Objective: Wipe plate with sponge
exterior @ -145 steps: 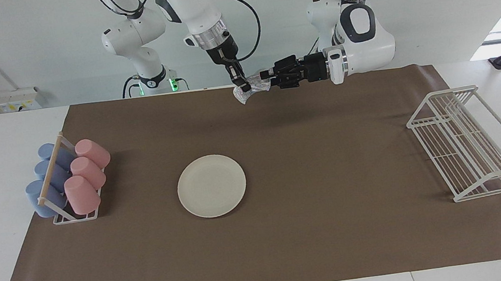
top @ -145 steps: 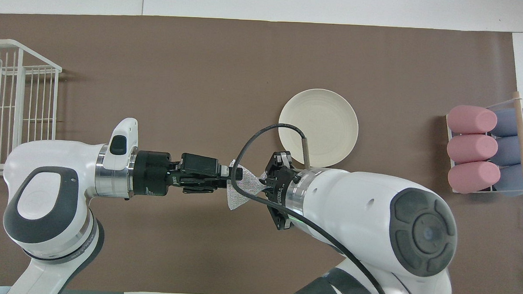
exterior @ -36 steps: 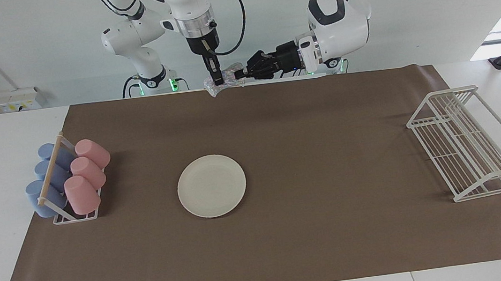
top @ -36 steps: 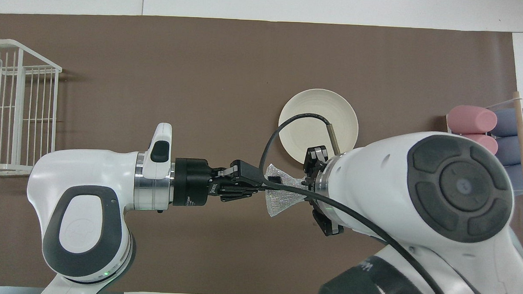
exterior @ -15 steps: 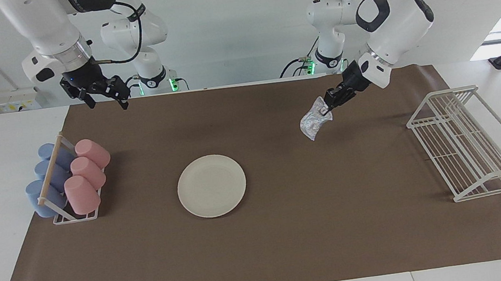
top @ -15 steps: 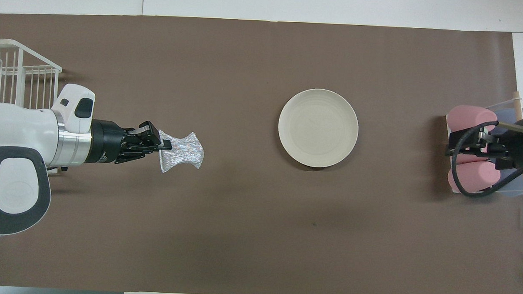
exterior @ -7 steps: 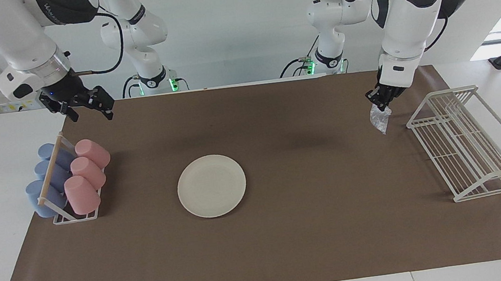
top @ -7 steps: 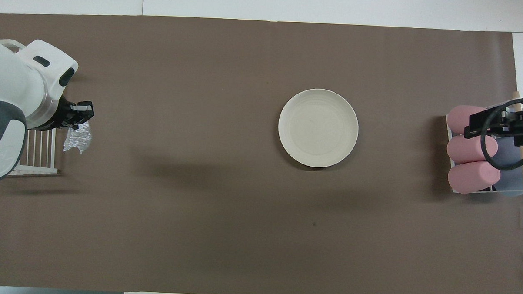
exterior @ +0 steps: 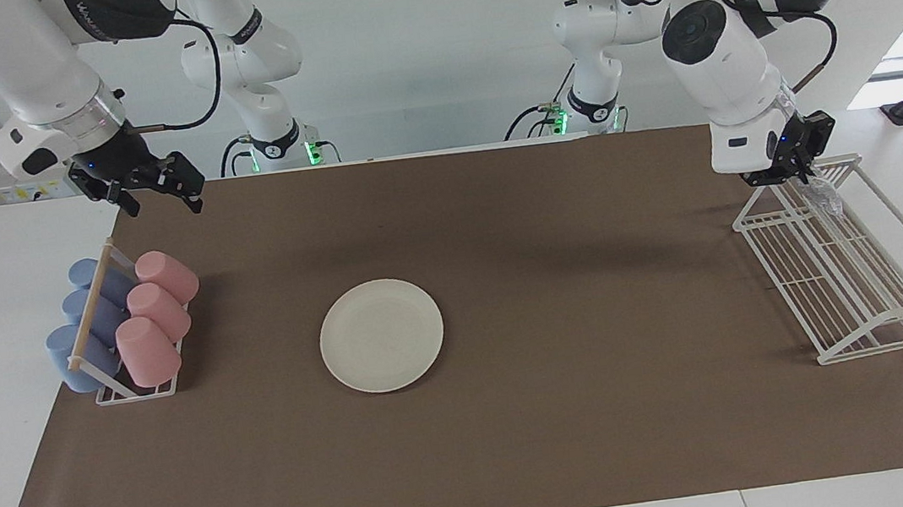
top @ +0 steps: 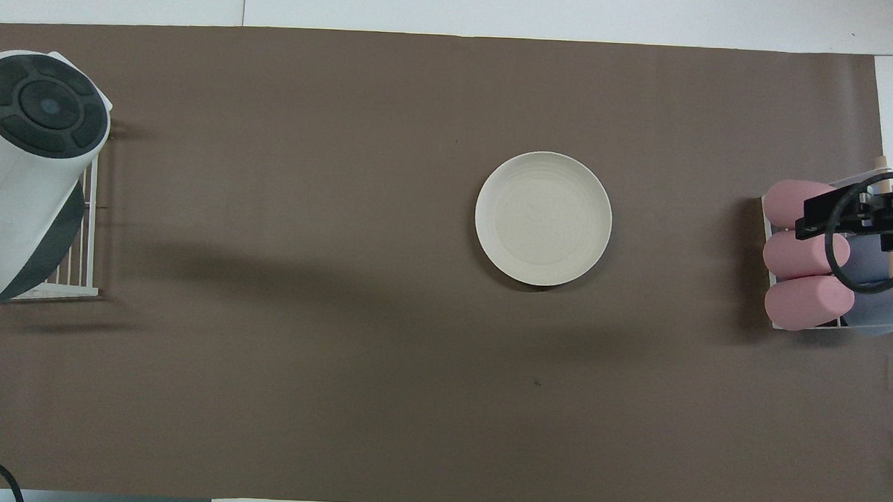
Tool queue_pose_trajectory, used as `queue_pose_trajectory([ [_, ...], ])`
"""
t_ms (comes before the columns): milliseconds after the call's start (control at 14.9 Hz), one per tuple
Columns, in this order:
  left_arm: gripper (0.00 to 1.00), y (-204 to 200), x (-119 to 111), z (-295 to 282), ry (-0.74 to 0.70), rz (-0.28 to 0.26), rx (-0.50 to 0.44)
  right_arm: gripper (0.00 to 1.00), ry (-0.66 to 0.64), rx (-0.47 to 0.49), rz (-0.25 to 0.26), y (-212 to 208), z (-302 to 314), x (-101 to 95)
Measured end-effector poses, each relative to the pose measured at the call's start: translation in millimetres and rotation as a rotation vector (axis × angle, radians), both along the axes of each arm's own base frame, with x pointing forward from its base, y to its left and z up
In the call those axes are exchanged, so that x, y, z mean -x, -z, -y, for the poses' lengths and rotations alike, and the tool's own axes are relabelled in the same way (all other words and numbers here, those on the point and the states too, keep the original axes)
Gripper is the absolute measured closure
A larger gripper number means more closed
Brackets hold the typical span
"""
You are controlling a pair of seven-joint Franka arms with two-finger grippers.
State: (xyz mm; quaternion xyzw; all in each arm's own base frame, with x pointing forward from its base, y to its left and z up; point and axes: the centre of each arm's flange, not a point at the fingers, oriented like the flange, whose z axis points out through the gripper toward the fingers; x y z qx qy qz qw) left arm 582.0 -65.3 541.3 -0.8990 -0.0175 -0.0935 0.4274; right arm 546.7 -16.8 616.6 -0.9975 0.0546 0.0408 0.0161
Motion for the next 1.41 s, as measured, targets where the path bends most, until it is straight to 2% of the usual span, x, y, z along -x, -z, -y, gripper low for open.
queue_pose_trajectory([
  [135, 0.96, 24.2, -16.7, -7.5, 0.028, -0.023, -0.115, 0.0, -0.036, -0.001, 0.004, -0.4, 6.1, 0.0],
  [404, 0.96, 86.7, -41.2, -31.8, 0.039, -0.108, -0.247, 0.0, -0.051, -0.001, 0.008, -0.6, 22.7, 0.7],
  [471, 0.96, 103.2, -45.3, -34.0, 0.031, -0.111, -0.261, 0.0, -0.056, -0.001, 0.008, -0.6, 23.5, 0.7],
  [740, 0.96, 149.9, -51.8, -30.1, -0.019, -0.069, -0.258, 0.0, -0.099, 0.018, 0.009, -0.7, 25.9, 0.6],
  [1279, 0.96, 151.2, -53.0, -21.8, -0.019, -0.039, -0.214, 0.0, -0.103, 0.018, 0.009, -0.7, 24.7, 0.5],
  [1413, 0.81, 151.4, -54.0, -21.3, -0.019, -0.022, -0.203, 0.0, -0.103, 0.018, 0.009, -0.7, 24.7, 0.5],
])
